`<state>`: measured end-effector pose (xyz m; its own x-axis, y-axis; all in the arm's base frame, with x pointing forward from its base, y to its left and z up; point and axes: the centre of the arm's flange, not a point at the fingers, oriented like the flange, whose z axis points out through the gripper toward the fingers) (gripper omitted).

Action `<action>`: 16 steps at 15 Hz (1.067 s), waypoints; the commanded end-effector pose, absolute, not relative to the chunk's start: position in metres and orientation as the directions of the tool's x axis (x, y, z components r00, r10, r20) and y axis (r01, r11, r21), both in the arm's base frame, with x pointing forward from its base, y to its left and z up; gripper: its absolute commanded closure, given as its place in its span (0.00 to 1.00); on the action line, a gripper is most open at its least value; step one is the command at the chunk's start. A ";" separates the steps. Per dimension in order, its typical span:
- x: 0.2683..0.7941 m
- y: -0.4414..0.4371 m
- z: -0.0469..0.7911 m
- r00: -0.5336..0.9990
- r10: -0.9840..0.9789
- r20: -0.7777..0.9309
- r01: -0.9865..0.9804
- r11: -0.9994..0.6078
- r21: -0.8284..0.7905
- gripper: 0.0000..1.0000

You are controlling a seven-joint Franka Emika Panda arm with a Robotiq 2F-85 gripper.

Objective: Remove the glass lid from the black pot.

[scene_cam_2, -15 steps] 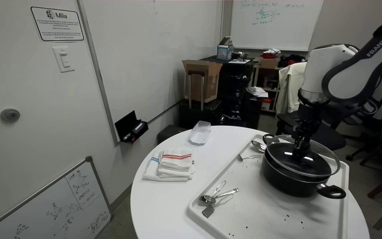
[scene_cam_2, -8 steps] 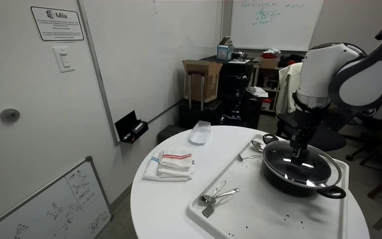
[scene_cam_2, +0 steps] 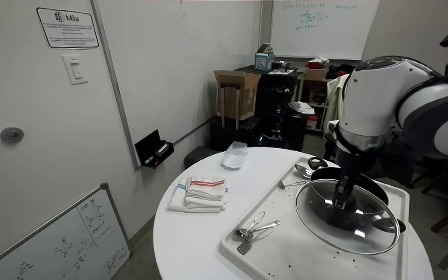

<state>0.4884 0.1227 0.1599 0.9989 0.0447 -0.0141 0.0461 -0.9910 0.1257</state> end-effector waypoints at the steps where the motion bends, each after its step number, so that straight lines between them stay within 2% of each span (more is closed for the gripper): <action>1: 0.490 0.159 0.154 0.995 0.096 0.027 0.092 -0.986 0.142 0.75; 8: 0.496 0.195 0.118 0.986 0.156 0.056 0.149 -0.982 0.117 0.75; 16: 0.504 0.190 0.064 0.984 0.154 0.088 0.147 -0.986 0.084 0.75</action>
<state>0.4925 0.1908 0.0788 0.9866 0.1550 0.0505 0.1497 -0.9840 0.0962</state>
